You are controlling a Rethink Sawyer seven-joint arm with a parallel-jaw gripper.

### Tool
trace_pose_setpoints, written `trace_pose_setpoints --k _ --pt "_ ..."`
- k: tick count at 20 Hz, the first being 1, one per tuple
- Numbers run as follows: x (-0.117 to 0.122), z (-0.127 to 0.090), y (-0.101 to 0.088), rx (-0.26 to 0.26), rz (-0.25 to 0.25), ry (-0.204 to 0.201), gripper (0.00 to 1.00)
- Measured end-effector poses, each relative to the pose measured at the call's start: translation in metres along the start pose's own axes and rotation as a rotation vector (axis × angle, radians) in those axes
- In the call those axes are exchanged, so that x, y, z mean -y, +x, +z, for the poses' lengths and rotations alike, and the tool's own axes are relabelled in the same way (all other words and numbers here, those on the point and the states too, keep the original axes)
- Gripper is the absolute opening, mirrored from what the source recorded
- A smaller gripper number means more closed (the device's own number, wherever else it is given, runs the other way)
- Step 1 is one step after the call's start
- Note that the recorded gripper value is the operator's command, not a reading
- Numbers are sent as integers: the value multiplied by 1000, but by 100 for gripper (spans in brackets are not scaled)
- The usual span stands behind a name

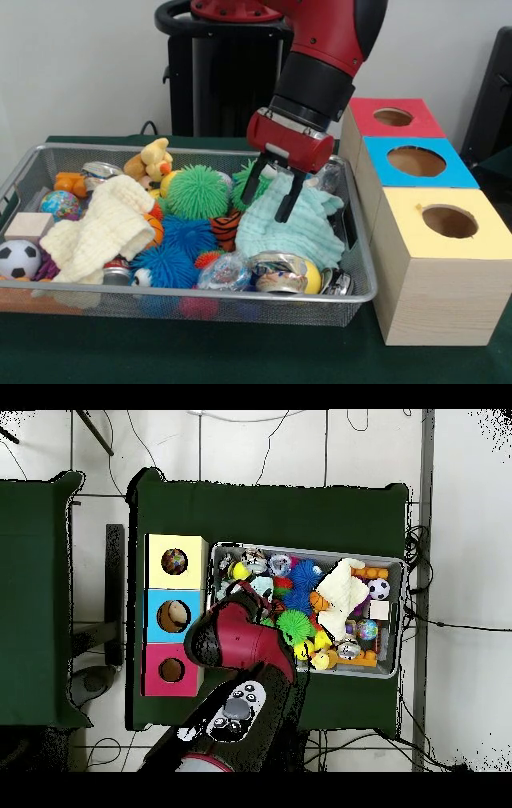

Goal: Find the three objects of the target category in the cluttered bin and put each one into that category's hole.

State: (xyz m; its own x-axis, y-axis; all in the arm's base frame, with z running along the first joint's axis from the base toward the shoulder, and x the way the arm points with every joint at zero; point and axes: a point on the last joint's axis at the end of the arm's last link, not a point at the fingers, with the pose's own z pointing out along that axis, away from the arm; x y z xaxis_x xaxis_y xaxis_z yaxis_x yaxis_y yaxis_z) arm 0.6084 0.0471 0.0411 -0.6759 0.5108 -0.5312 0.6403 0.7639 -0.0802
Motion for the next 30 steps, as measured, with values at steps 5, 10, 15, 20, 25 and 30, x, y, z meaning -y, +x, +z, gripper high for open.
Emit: trace_pose_setpoints --k 5,10,15,20,25,30 --pt "-6 -10 7 24 -32 -6 100" --pt "-5 -17 11 53 -48 -17 100" --pt "2 -20 9 83 -49 -21 100" --pt "10 -23 -5 153 -58 -29 100" --pt "21 -24 -18 260 -107 -30 100" --pt "29 -17 -9 324 -168 -5 100"
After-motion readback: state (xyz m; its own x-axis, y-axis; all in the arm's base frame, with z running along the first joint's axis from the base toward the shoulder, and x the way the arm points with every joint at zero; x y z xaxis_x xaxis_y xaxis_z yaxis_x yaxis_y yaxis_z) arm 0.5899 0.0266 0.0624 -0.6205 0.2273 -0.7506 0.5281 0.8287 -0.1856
